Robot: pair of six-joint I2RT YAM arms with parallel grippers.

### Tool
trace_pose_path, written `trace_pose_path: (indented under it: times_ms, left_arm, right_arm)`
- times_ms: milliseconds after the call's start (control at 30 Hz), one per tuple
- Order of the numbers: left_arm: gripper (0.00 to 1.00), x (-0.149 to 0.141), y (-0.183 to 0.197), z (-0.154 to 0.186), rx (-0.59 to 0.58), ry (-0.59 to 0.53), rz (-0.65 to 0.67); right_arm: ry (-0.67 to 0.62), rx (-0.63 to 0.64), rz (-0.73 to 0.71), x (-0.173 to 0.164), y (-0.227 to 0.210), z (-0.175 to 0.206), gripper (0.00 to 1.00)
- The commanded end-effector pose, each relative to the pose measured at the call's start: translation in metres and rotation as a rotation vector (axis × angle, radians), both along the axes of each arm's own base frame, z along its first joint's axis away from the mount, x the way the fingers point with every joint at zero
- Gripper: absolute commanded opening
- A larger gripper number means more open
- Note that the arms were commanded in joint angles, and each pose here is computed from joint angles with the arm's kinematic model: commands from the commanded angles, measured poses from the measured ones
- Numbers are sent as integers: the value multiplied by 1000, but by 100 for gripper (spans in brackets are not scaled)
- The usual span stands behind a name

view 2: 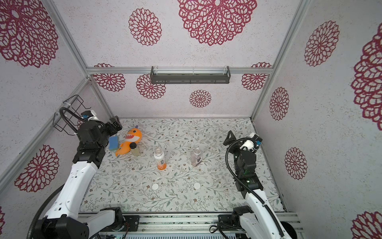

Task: Screw on the bottle caps
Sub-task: Pick up the plastic bottle from the center of the table.

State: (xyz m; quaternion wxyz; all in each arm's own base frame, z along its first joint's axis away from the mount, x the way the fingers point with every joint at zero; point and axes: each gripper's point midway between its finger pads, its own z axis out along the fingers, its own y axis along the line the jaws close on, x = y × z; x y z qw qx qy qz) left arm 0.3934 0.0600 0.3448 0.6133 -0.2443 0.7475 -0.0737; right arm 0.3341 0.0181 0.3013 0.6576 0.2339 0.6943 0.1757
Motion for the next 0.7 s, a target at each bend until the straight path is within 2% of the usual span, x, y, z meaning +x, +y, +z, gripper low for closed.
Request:
trace_pose_path:
  times_ms: [0, 67, 167, 267, 400, 500, 667]
  left_arm:
    - [99, -26, -18, -58, -232, 258, -98]
    - [99, -35, -25, -59, -237, 242, -130]
    - [99, -54, -44, -38, -220, 69, -234]
    - [99, -78, -46, -31, -148, 10, -212]
    - [99, -93, -55, -41, -53, 117, -221]
    - [99, -104, -54, -50, 62, 203, -180]
    - [99, -121, -51, -62, 177, 267, -130]
  right_arm:
    - [221, 16, 192, 5, 42, -3, 98]
    - [289, -60, 309, 2, 69, 3, 98]
    - [343, -178, 419, -12, 103, 11, 98]
    - [433, -226, 510, -23, 127, 4, 98]
    - [539, -331, 602, -35, 156, -10, 98]
    - [570, -434, 649, -46, 179, -13, 98]
    - [649, -582, 753, -60, 219, -20, 96]
